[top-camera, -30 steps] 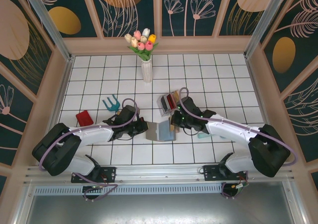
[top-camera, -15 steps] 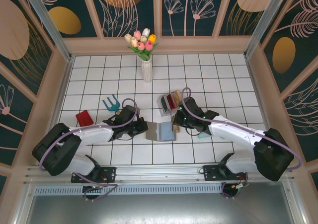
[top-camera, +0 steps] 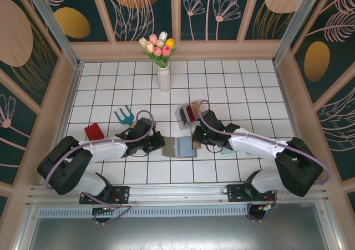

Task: Put the credit cards into the card holder
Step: Flip over the card slot in the card holder.

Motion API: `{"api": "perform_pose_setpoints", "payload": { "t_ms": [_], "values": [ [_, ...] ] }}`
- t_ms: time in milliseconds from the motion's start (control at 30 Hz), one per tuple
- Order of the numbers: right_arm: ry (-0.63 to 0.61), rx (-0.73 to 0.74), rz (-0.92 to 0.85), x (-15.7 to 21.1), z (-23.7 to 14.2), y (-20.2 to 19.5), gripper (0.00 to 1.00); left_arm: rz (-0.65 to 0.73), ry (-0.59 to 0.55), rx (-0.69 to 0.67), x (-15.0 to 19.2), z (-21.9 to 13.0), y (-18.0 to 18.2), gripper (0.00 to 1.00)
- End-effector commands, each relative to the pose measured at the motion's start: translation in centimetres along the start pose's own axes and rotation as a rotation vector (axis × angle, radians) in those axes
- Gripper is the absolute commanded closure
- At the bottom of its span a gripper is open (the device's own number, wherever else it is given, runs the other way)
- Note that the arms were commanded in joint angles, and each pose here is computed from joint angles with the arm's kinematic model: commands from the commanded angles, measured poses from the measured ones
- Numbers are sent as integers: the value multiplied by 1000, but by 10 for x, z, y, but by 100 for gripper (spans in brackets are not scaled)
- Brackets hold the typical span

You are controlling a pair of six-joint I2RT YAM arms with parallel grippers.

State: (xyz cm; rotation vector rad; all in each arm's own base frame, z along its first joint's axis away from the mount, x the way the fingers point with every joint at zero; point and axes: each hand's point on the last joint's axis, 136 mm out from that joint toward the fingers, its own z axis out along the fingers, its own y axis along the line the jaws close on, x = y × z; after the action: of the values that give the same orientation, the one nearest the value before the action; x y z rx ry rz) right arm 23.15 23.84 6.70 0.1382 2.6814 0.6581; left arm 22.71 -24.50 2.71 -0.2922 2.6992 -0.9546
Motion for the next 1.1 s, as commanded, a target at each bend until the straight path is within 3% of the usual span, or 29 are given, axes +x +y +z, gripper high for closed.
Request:
{"api": "perform_pose_setpoints", "payload": {
  "t_ms": [0, 367, 733, 900, 1067],
  "values": [
    [17, -103, 0, 4, 0, 20, 100, -4, 12, -16, 5, 4, 7, 99],
    [45, -251, 20, 3, 1, 54, 100, -33, 15, 35, 7, 10, -1, 99],
    [103, -180, 25, 22, 31, 52, 100, -88, -13, 89, 7, 13, -9, 99],
    [94, -89, 21, 23, 38, 36, 100, -83, -31, 62, 6, 9, -2, 89],
    [87, -62, 14, 23, 37, 29, 100, -75, -48, 62, 5, 3, -2, 70]
  ]
}}
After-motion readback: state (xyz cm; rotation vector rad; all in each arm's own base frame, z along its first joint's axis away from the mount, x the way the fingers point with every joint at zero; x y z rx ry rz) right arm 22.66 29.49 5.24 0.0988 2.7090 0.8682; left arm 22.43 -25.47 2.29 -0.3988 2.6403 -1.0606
